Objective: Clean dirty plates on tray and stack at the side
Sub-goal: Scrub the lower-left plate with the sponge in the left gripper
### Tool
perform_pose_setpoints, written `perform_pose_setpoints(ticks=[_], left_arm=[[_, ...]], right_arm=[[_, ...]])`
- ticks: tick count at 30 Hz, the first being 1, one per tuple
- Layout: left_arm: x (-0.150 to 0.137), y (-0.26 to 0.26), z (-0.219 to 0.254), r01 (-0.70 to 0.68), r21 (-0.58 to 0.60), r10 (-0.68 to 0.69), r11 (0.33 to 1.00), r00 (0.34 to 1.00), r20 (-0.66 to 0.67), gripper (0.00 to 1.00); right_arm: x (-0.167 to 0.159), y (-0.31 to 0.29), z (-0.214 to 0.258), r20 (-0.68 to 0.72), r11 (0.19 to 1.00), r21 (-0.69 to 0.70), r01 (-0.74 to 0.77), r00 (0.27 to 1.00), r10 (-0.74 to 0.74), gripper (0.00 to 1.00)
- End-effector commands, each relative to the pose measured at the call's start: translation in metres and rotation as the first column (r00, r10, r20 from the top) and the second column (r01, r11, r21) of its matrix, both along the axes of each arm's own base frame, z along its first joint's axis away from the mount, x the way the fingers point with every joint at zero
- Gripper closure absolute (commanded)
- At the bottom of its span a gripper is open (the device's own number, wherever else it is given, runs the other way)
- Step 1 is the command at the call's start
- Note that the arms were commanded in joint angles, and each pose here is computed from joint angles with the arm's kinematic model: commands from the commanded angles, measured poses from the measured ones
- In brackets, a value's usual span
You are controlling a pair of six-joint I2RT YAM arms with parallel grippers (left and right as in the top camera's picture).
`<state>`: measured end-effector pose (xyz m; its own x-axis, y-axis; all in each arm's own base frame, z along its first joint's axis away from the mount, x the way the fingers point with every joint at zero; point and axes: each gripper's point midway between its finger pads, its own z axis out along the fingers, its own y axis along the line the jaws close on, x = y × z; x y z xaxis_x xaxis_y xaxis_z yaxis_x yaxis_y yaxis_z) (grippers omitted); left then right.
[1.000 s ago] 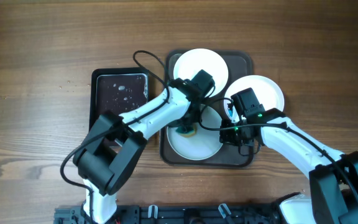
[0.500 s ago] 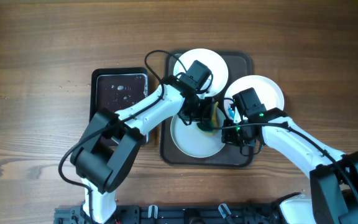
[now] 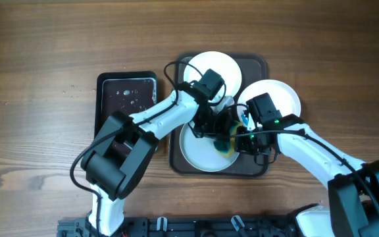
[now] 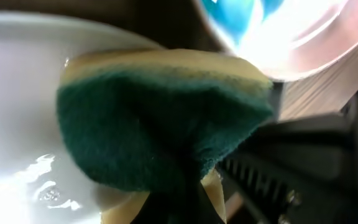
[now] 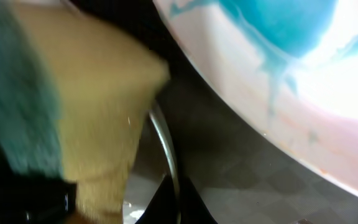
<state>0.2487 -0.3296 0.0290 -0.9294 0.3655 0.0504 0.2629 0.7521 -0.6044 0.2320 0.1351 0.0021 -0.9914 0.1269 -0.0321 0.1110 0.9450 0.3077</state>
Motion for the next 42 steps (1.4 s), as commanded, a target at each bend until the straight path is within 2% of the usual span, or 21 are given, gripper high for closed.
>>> perform_pose_setpoints(ticks=[1, 3, 7, 16, 22, 25, 28, 33, 37, 42], left_arm=[[-0.006, 0.006, -0.01, 0.06, 0.026, -0.06, 0.998, 0.998, 0.017, 0.96], [-0.003, 0.01, -0.015, 0.057, 0.056, -0.06, 0.997, 0.997, 0.047, 0.96], [0.0, 0.01, -0.029, 0.063, 0.033, -0.066, 0.997, 0.993, 0.095, 0.96], [0.026, -0.003, -0.036, -0.078, -0.018, 0.08, 0.997, 0.982, 0.17, 0.96], [0.052, 0.009, -0.044, -0.214, 0.065, 0.191, 0.975, 0.947, 0.259, 0.96], [0.064, 0.022, -0.049, -0.33, 0.125, 0.284, 0.936, 0.914, 0.29, 0.96], [0.075, 0.041, -0.055, -0.474, 0.196, 0.4, 0.858, 0.857, 0.325, 0.96], [0.086, 0.066, -0.059, -0.632, 0.247, 0.544, 0.735, 0.766, 0.343, 0.96], [0.093, 0.083, -0.06, -0.716, 0.263, 0.647, 0.646, 0.697, 0.309, 0.96], [0.1, 0.108, -0.059, -0.746, 0.293, 0.675, 0.598, 0.666, 0.317, 0.96]], right_arm=[[-0.004, -0.005, -0.006, -0.01, 0.999, -0.038, -0.022, 1.0, 0.021, 0.96], [-0.004, -0.005, -0.006, -0.01, 0.999, -0.037, -0.021, 1.0, 0.021, 0.96], [-0.004, -0.005, -0.006, -0.012, 0.999, -0.038, -0.018, 1.0, 0.018, 0.95], [-0.005, -0.006, -0.006, -0.016, 0.999, -0.039, -0.019, 1.0, 0.018, 0.96], [-0.007, -0.006, -0.006, -0.021, 0.999, -0.041, -0.02, 1.0, 0.019, 0.96], [-0.007, -0.006, -0.006, -0.02, 0.999, -0.041, -0.025, 1.0, 0.024, 0.96], [-0.007, -0.006, -0.007, -0.02, 0.999, -0.042, -0.03, 0.999, 0.029, 0.96], [-0.009, -0.007, -0.007, -0.027, 0.998, -0.045, -0.034, 0.999, 0.033, 0.96], [-0.01, -0.008, -0.007, -0.031, 0.998, -0.047, -0.035, 0.999, 0.033, 0.96], [-0.01, -0.008, -0.007, -0.031, 0.998, -0.047, -0.036, 0.999, 0.035, 0.96]])
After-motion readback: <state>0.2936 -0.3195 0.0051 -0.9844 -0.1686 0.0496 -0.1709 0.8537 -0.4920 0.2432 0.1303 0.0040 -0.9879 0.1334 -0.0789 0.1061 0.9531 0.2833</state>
